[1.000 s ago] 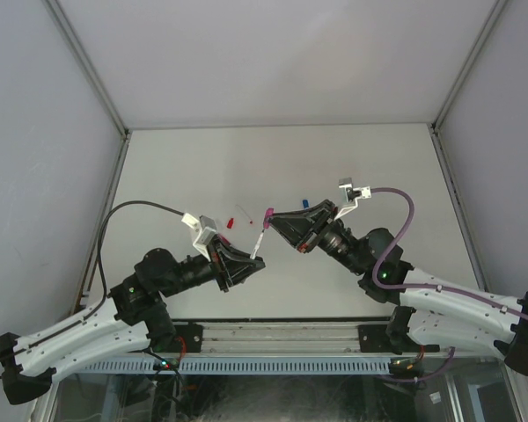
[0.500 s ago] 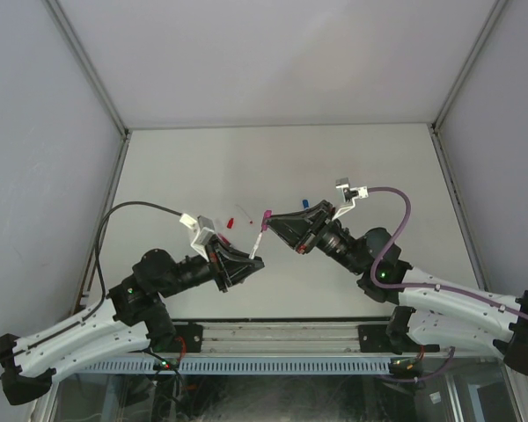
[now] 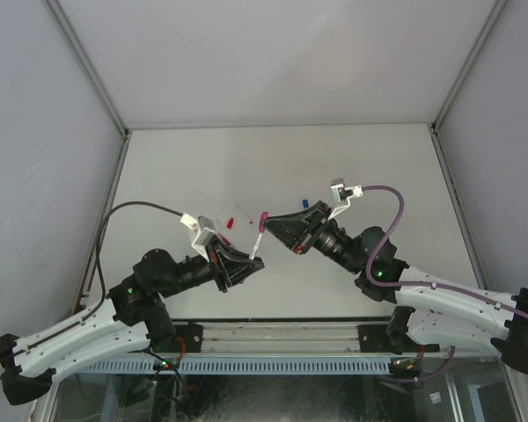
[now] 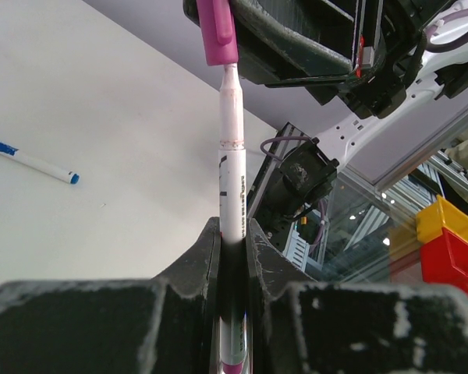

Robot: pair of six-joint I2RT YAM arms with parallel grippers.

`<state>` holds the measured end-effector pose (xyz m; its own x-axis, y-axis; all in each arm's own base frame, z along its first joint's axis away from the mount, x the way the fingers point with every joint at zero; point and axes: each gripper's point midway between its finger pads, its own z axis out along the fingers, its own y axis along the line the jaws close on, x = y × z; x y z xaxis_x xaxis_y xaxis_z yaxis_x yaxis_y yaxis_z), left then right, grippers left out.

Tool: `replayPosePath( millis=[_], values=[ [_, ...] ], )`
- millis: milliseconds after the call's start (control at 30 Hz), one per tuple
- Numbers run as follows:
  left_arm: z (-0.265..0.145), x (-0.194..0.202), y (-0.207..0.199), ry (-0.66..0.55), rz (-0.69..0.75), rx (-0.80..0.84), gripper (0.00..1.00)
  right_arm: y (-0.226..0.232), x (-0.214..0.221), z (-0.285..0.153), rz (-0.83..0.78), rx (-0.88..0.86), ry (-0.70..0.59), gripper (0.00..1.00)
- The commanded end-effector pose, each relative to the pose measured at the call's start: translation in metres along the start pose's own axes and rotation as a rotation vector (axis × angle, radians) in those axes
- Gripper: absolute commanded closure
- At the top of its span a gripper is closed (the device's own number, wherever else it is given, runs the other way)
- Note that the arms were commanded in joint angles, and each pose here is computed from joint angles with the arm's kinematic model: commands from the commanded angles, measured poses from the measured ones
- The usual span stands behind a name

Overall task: Insert the pens into the pen caps
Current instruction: Insert the pen cap onto the pen.

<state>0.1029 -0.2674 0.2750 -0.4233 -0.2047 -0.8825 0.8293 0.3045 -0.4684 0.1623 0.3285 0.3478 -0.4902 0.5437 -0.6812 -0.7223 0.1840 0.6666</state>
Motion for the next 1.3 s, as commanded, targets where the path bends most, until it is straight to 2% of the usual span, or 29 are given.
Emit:
replayPosePath(
  millis=[0,800,1033,1267],
  values=[
    [-0.002,-0.027,-0.014,-0.08,0.02,0.036,1.0,0.013,0.001,0.001,0.018,-0.046,0.009,1.0],
    [-0.001,-0.034,-0.013,-0.097,0.022,0.016,1.0,0.011,0.013,-0.003,0.018,-0.035,0.044,1.0],
    [0.0,-0.035,-0.012,-0.099,0.026,0.014,1.0,0.008,0.012,-0.005,0.0,-0.016,0.045,0.87],
    [0.001,-0.035,-0.011,-0.096,0.03,0.007,1.0,0.006,0.014,-0.008,-0.017,-0.007,0.058,0.85]
  ],
)
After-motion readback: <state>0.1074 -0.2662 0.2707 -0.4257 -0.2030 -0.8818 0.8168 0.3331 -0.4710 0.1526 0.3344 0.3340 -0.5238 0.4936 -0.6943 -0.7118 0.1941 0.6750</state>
